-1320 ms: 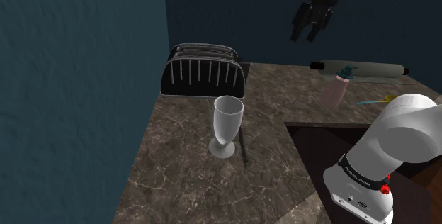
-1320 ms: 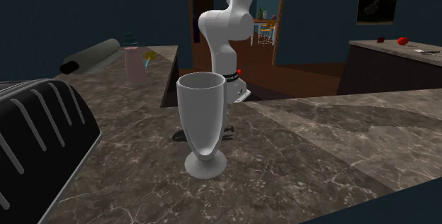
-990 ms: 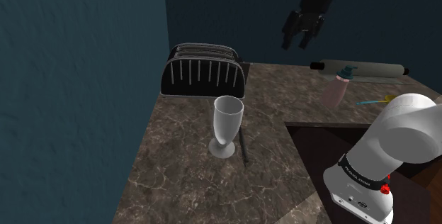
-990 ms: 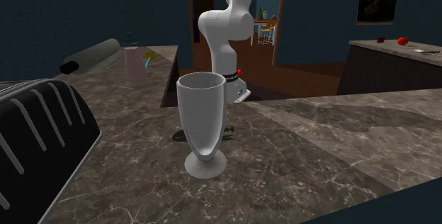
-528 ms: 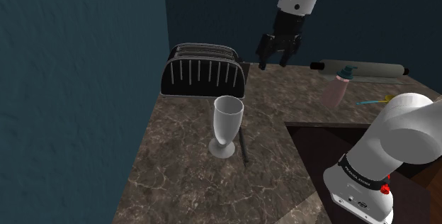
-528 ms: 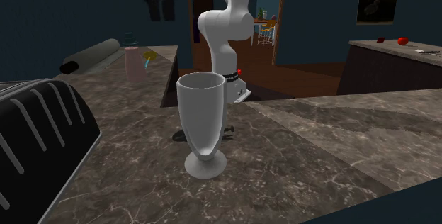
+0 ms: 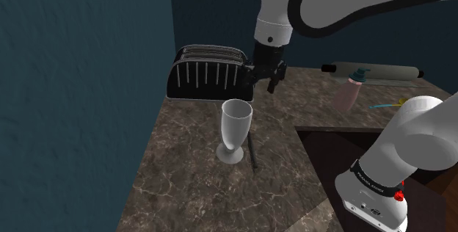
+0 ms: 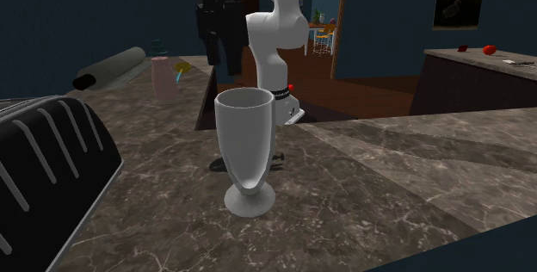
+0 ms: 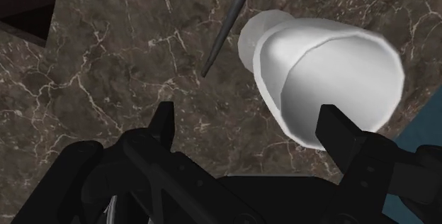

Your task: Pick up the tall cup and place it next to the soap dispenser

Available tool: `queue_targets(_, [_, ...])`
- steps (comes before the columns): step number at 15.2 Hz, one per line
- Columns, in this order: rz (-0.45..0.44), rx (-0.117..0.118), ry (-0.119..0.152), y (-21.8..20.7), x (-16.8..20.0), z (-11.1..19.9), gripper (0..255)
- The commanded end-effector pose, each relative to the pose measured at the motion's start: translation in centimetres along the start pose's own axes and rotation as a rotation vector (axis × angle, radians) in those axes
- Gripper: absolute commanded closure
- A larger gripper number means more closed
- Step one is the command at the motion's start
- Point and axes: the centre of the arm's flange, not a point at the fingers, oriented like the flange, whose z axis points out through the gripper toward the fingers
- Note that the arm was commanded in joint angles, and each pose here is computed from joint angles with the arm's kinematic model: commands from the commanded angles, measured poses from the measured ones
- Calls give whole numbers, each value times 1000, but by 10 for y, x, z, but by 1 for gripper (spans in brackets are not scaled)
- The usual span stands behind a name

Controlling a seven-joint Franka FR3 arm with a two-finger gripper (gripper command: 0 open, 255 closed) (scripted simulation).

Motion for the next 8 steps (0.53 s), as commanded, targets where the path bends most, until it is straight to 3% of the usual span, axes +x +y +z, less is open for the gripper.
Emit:
queue_targets(1, [13, -11, -10, -22, 0, 15, 0])
queue_targets(8, [17, -16, -14, -31, -1, 54, 0])
